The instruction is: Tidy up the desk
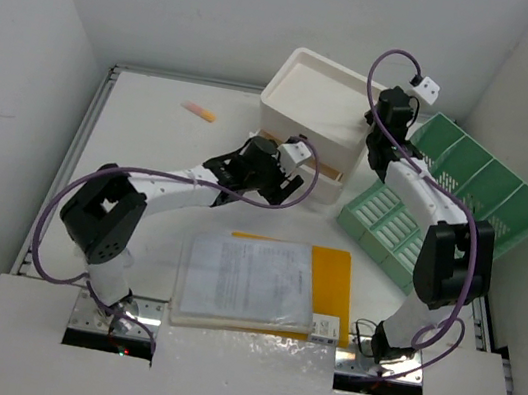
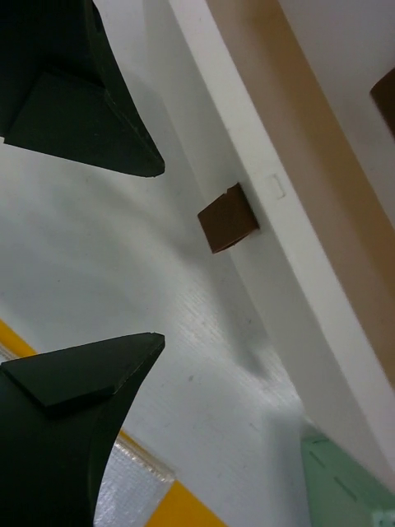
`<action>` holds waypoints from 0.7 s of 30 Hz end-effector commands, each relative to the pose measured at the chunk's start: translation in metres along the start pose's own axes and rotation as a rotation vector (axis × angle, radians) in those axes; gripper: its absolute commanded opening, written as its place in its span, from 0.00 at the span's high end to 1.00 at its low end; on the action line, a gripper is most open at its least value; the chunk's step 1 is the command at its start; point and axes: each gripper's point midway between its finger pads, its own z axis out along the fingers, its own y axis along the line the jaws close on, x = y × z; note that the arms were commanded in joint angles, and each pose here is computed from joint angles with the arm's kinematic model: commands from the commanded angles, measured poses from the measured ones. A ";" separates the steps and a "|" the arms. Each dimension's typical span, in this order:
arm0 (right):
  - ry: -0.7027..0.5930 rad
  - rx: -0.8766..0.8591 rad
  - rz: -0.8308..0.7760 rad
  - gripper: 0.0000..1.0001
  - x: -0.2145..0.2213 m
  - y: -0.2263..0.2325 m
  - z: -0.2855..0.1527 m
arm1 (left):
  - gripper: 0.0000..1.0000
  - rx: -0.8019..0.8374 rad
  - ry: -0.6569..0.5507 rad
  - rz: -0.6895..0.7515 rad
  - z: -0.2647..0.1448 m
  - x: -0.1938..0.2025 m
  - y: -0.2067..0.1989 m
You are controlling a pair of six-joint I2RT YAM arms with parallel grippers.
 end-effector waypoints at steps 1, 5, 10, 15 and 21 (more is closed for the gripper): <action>0.207 0.016 -0.053 1.00 0.082 -0.012 -0.009 | 0.26 -0.112 -0.197 -0.040 -0.002 -0.062 0.022; 0.207 0.008 -0.073 1.00 0.081 -0.011 -0.009 | 0.38 -0.074 -0.186 -0.016 -0.005 -0.065 0.016; 0.229 -0.076 -0.140 1.00 0.079 0.005 -0.006 | 0.37 0.189 -0.165 0.449 -0.053 -0.062 -0.018; 0.276 -0.114 -0.228 1.00 0.082 0.012 -0.001 | 0.16 0.305 -0.214 0.768 -0.075 -0.069 -0.002; 0.294 -0.107 -0.227 1.00 0.090 0.007 -0.002 | 0.15 0.507 -0.128 0.838 -0.047 -0.056 0.014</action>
